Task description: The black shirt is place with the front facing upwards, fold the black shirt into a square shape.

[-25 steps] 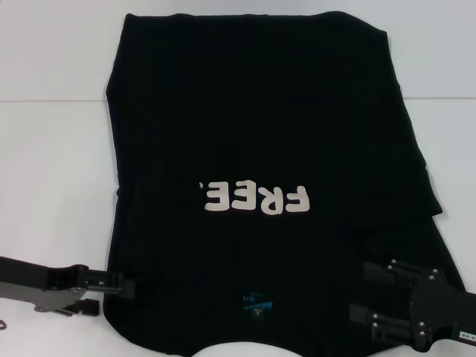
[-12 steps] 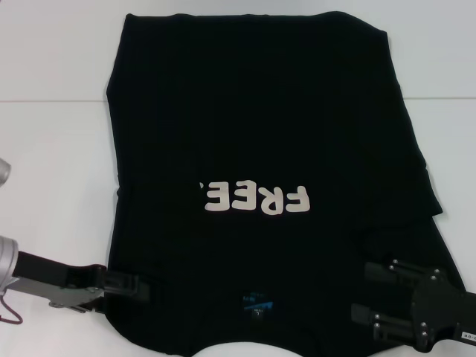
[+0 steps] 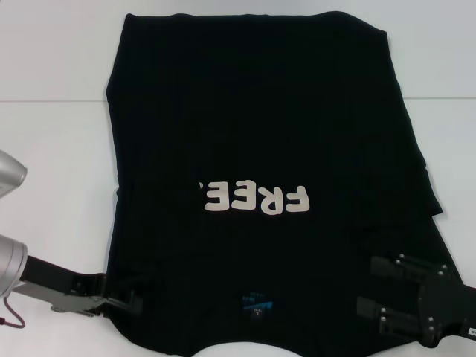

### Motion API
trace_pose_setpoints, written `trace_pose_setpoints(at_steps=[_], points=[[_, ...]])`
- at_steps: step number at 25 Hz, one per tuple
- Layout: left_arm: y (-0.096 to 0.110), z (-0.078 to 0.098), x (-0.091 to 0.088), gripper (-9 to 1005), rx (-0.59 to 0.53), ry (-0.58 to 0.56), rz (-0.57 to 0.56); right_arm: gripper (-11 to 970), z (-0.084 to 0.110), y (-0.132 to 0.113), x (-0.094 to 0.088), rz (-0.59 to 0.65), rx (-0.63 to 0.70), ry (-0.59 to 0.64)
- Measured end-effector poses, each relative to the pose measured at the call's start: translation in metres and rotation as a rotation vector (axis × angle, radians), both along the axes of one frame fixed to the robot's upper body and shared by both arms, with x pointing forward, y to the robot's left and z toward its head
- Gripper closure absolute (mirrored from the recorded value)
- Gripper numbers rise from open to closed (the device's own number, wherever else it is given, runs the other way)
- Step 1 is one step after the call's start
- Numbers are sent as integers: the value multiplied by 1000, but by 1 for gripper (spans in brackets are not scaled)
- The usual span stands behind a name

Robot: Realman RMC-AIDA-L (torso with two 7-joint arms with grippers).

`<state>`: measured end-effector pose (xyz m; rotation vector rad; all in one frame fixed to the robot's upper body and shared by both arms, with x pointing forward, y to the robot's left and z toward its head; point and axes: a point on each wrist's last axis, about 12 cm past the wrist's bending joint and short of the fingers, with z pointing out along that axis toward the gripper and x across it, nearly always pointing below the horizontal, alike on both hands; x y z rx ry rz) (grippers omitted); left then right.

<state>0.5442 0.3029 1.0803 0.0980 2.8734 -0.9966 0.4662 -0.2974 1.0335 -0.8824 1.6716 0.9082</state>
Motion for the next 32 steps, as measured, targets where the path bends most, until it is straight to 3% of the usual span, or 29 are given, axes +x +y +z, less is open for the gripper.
trace_pose_setpoints(at_steps=[8,15,19,27,32], points=[[4,-1,-2,482,3,-15,10,210,-1,-1,-2,-6,2,6],[9,0,-3,798,-18,-27,29,209,3,-10,0,-47,19,62],[13,0,-5,953,-48,-50,40,210,19,-33,13,-110,22,250],[19,4,-8,975,-100,-118,25,221,83,-85,44,-217,26,706],[24,6,-12,974,-127,-154,13,225,105,-100,58,-330,-21,931]])
